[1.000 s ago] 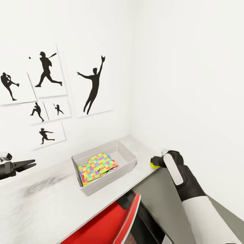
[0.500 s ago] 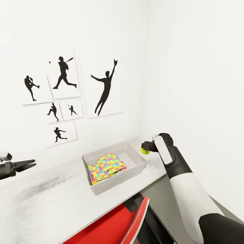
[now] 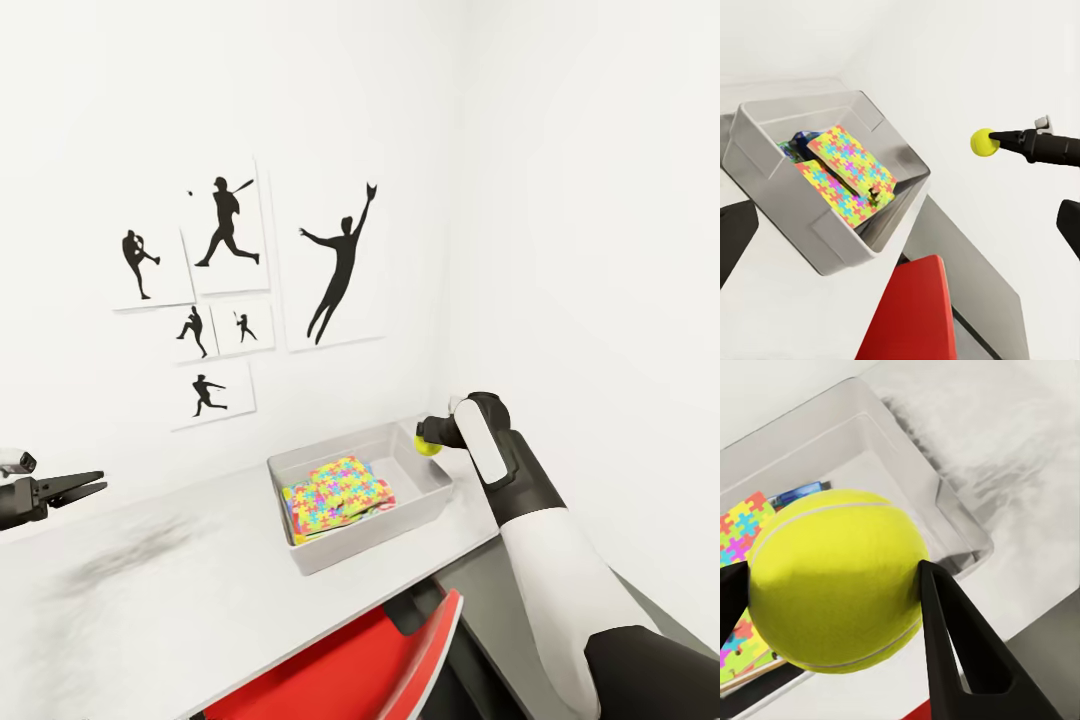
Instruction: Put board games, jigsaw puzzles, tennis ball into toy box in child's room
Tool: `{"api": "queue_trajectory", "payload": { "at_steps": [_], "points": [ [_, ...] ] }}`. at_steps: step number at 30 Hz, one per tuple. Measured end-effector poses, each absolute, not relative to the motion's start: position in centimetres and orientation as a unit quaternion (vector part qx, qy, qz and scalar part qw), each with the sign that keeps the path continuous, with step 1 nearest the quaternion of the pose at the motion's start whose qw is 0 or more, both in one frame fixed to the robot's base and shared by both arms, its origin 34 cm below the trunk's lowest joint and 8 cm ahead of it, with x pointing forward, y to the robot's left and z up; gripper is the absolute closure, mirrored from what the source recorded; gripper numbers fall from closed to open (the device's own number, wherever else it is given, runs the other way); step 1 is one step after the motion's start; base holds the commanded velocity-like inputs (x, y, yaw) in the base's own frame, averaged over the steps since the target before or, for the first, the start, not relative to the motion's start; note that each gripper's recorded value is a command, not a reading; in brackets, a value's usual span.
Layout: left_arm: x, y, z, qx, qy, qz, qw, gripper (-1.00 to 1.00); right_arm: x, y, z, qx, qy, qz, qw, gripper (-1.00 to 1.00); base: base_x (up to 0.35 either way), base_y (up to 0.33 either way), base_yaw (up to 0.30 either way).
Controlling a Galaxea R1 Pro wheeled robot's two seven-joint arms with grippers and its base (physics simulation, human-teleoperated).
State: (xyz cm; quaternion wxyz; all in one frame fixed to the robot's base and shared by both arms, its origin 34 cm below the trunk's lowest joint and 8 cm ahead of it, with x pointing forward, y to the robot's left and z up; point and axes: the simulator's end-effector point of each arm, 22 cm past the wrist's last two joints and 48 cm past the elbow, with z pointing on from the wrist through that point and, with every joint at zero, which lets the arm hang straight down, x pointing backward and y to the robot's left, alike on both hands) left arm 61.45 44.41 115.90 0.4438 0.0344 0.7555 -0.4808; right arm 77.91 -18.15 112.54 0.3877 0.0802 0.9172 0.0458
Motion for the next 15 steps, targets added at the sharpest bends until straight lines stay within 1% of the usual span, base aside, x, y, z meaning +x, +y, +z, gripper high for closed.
{"api": "queue_trajectory", "payload": {
  "at_steps": [9,11,15],
  "points": [
    [61.44,44.41,115.93,0.034,0.755,-0.481,0.444,-1.00,77.93,-18.09,112.62,0.080,0.917,0.046,0.389,1.00,0.000,0.000,0.016],
    [61.44,44.41,115.93,0.034,0.755,-0.481,0.444,-1.00,77.94,-18.10,112.63,0.080,0.917,0.046,0.389,1.00,0.000,0.000,0.160],
    [61.43,44.42,115.93,0.034,0.755,-0.481,0.444,-1.00,77.94,-18.09,112.64,0.080,0.916,0.046,0.389,1.00,0.000,0.000,0.247]
  ]
}}
